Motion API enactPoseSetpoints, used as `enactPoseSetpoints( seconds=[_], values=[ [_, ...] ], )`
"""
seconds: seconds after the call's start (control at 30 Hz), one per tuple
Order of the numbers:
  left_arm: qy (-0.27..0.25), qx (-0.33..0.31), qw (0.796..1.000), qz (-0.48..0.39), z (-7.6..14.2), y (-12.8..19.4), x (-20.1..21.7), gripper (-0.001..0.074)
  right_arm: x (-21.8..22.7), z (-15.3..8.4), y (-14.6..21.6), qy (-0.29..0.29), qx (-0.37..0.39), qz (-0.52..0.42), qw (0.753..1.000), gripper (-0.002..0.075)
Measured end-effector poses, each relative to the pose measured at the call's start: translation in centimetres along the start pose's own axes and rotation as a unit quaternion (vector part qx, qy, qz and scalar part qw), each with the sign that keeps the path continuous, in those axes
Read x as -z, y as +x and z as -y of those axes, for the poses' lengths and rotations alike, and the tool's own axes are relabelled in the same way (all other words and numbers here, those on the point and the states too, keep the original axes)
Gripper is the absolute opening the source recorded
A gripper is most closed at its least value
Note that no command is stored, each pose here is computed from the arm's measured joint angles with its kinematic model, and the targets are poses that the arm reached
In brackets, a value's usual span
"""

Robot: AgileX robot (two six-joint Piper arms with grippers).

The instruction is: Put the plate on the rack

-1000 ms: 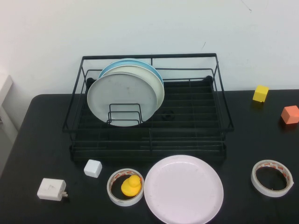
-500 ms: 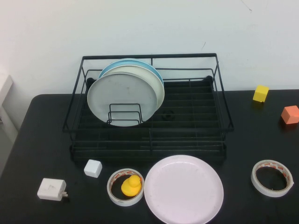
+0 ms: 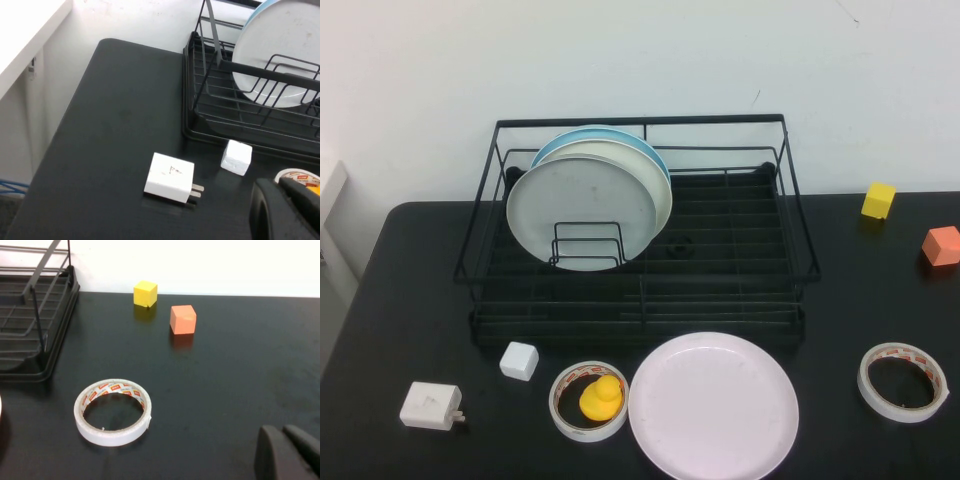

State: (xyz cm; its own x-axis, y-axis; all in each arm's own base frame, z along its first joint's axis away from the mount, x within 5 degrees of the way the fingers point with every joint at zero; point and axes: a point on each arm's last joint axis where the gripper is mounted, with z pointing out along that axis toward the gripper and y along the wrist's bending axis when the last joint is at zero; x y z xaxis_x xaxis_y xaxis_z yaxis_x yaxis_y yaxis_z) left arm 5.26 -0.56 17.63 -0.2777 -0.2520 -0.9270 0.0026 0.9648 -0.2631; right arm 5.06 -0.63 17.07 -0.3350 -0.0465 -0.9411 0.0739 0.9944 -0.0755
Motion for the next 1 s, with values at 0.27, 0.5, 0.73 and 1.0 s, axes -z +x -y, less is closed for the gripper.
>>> enactPoseSetpoints(
  seconds=[0.27, 0.5, 0.73, 1.0],
  values=[
    [0.009, 0.006, 0.999, 0.049, 0.1, -0.8, 0.0, -0.0003, 0.0, 0.0, -1.4, 0.003, 0.016, 0.093, 0.996, -0.0002],
    [0.036, 0.007, 0.973, 0.228, 0.6, -4.0, 0.9, -0.0003, 1.6, -0.1, -5.0, 0.014, 0.054, 0.306, 0.95, -0.0002],
    [0.062, 0.01, 0.914, 0.401, 0.9, -6.6, 2.9, -0.0003, 3.4, -0.1, -6.9, 0.019, 0.055, 0.44, 0.896, -0.0002],
    [0.079, 0.025, 0.881, 0.466, 1.0, -7.4, 4.0, -0.0003, 3.7, 0.2, -7.2, 0.015, 0.005, 0.462, 0.887, -0.0002]
  ],
)
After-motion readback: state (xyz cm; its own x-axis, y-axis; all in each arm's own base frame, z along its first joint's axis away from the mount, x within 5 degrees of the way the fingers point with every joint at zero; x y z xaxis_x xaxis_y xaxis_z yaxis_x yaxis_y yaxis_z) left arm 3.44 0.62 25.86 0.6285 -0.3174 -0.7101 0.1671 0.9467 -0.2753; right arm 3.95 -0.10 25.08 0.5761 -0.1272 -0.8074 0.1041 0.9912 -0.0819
